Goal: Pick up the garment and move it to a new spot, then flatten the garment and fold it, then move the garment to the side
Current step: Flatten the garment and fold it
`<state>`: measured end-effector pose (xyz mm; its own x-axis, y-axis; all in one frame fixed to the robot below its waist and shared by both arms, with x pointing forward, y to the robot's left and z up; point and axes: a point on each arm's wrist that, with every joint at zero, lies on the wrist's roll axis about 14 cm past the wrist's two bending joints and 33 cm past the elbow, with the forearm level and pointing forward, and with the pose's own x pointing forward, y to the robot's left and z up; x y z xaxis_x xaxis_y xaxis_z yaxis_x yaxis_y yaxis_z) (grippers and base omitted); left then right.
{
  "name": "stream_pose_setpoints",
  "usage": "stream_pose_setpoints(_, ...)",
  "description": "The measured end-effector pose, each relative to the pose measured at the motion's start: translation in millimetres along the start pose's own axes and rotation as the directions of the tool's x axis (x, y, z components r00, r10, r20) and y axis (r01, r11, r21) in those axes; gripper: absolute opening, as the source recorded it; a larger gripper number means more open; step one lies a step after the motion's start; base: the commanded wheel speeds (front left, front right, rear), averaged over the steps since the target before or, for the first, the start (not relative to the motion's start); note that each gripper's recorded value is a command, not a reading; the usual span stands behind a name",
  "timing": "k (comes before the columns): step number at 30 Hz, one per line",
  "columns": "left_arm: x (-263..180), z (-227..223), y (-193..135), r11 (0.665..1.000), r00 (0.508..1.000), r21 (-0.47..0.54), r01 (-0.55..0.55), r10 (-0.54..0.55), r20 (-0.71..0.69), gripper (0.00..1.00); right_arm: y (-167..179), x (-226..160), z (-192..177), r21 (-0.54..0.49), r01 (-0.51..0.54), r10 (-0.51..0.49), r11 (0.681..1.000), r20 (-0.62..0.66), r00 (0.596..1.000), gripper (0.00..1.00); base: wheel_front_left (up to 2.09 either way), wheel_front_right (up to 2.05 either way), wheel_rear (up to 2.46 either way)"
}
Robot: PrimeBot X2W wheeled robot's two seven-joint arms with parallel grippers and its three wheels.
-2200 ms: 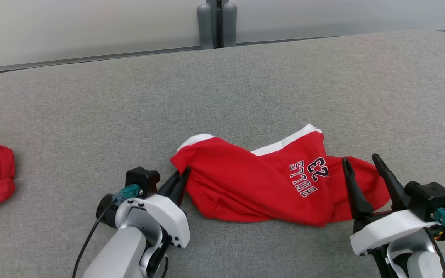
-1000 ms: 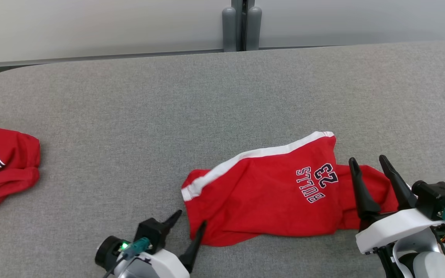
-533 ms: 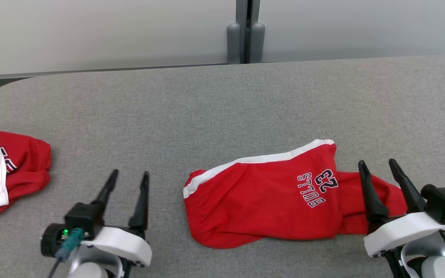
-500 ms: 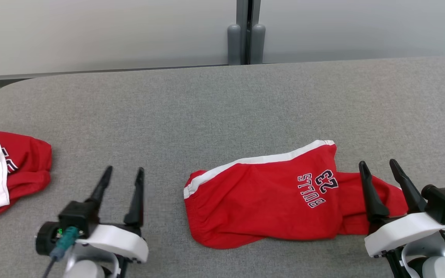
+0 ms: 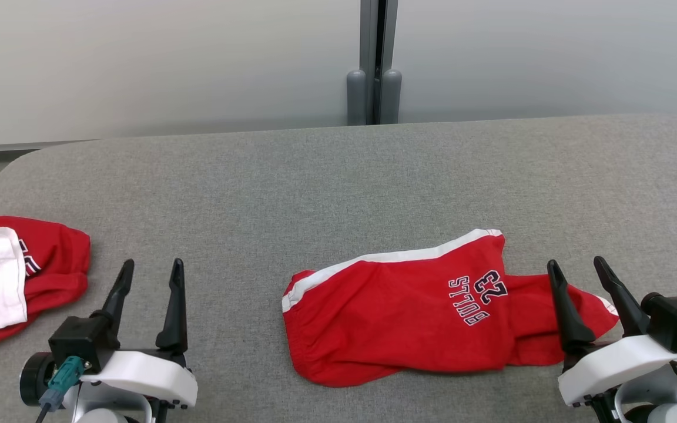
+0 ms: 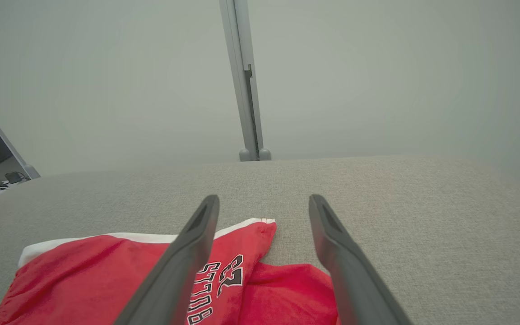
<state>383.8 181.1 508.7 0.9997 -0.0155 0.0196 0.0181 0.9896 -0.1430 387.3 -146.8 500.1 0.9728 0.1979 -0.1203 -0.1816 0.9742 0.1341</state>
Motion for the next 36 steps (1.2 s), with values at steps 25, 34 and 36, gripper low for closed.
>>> stream_pose_setpoints(25,-11,-11,-20,0.997,0.994,-0.007,0.071,-0.071,-0.078,1.00,4,-10,3,0.012,-0.003,0.003,1.000,0.006,1.000,1.00,0.00,0.00,0.00)
stream_pose_setpoints(34,1,-62,-93,0.948,0.901,-0.111,0.297,-0.317,-0.296,1.00,6,-3,-7,0.027,-0.007,0.008,1.000,-0.022,1.000,1.00,0.00,0.00,0.00)
stream_pose_setpoints(36,-2,-80,-100,0.939,0.866,-0.140,0.314,-0.344,-0.364,1.00,4,-3,-10,0.031,-0.001,0.002,1.000,-0.030,1.000,1.00,0.00,0.00,0.00)
